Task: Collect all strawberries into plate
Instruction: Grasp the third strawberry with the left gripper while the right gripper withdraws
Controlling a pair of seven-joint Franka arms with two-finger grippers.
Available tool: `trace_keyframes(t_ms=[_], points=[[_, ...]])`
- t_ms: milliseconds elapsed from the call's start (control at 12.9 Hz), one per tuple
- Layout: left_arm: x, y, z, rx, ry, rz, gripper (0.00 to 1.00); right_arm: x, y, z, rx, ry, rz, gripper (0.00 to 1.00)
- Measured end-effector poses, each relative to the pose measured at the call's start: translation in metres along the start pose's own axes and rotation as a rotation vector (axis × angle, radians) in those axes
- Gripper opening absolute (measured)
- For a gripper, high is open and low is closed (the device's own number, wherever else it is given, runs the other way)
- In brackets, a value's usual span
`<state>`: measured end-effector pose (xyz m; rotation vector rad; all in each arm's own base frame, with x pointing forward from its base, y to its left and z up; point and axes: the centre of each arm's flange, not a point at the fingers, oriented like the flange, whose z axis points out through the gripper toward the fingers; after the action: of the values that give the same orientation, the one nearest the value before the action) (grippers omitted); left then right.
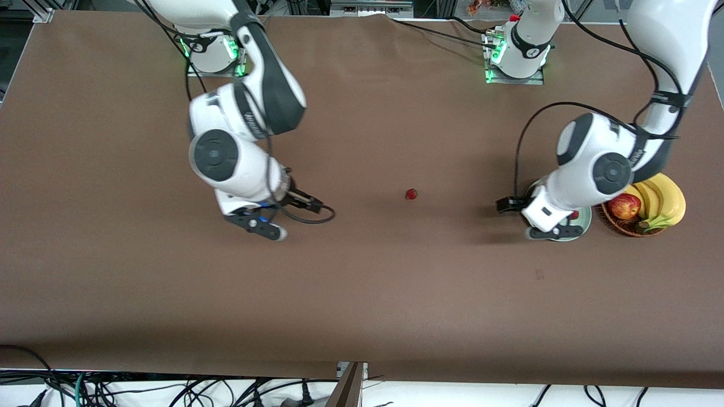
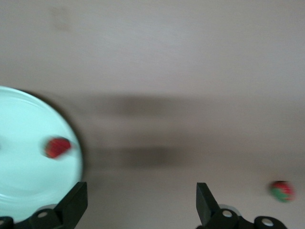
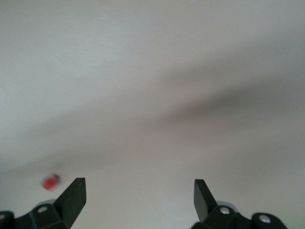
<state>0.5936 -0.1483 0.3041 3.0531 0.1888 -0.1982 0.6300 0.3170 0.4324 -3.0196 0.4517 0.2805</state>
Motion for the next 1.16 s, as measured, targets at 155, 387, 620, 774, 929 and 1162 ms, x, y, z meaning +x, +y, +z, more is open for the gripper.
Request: trace_keyframes(t_ms=[155,387,620,774,929,1162], points=[[-0.024,0.065,0.009,-0.019,0.026,-0.05,1.0,0.01,0.06,-0.025,-0.004,-0.019,-0.077,1.0],[-0.067,0.148,0.042,-0.034,0.044,-0.07,1.0,0.004,0.163,-0.069,-0.03,-0.013,-0.167,1.0],[-0.104,0.196,0.094,0.024,0.098,-0.086,1.0,-0.022,0.221,-0.113,-0.024,0.019,-0.231,1.0],[-0.112,0.203,0.128,0.055,0.114,-0.101,1.0,-0.034,0.24,-0.119,-0.024,0.028,-0.259,1.0],[-0.112,0.2,0.148,0.062,0.1,-0.114,1.0,-0.037,0.245,-0.116,-0.028,0.036,-0.277,1.0],[-0.109,0.199,0.149,0.057,0.1,-0.123,0.84,-0.034,0.245,-0.114,-0.06,0.06,-0.293,1.0]])
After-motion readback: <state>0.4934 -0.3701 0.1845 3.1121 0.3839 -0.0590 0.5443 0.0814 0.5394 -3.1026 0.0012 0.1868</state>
